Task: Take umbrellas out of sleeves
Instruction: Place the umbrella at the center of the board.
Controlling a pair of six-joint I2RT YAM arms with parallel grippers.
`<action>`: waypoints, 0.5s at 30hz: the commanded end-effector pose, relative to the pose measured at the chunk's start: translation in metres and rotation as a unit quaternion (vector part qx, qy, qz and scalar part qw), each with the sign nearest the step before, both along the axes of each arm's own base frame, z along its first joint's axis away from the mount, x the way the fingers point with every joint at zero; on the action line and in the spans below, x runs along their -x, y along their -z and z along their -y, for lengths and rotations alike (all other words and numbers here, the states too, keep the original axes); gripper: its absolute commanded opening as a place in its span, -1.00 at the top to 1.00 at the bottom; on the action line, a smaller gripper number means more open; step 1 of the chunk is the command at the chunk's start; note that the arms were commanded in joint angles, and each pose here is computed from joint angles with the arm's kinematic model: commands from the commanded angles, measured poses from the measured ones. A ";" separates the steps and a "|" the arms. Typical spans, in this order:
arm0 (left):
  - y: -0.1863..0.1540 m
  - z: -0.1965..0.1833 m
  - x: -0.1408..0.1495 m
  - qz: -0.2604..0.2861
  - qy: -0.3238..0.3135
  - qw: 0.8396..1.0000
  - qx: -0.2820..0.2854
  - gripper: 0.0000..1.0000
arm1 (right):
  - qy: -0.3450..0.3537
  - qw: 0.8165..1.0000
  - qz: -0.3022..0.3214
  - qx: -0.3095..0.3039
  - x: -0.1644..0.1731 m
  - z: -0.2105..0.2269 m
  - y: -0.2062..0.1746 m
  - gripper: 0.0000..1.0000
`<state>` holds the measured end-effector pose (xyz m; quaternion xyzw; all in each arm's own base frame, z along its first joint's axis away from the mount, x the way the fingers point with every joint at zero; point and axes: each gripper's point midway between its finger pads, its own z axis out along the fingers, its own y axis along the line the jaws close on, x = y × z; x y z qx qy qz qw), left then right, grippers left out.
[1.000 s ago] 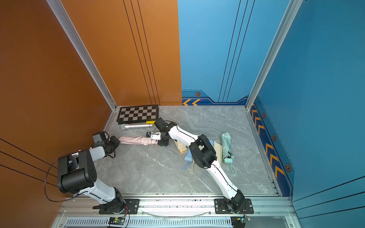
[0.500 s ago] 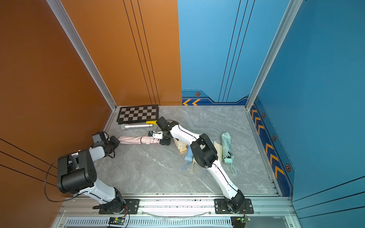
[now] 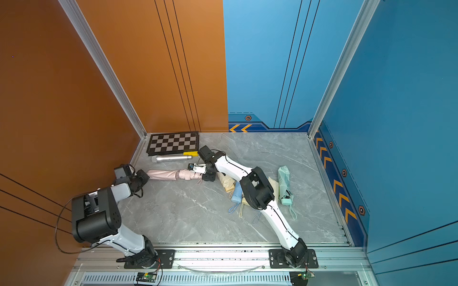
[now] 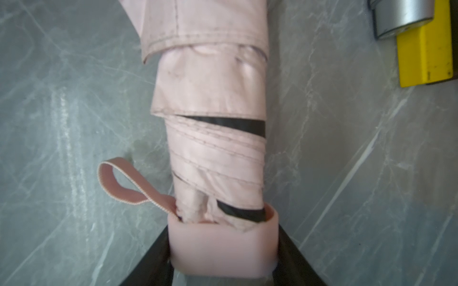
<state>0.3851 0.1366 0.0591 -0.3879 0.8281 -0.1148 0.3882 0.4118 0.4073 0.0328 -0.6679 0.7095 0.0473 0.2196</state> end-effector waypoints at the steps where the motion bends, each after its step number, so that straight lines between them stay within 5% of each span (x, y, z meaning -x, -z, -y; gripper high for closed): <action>1: -0.007 -0.008 -0.004 0.006 0.001 1.000 -0.013 1.00 | -0.002 0.999 -0.018 0.036 0.007 0.021 0.011 0.43; 10: -0.003 -0.008 -0.005 0.002 0.000 1.000 -0.009 1.00 | -0.008 0.999 -0.020 0.033 0.008 0.018 0.012 0.29; 15: -0.003 -0.007 -0.006 0.004 0.000 1.000 -0.004 1.00 | -0.006 0.999 -0.016 0.036 0.007 0.018 0.012 -0.01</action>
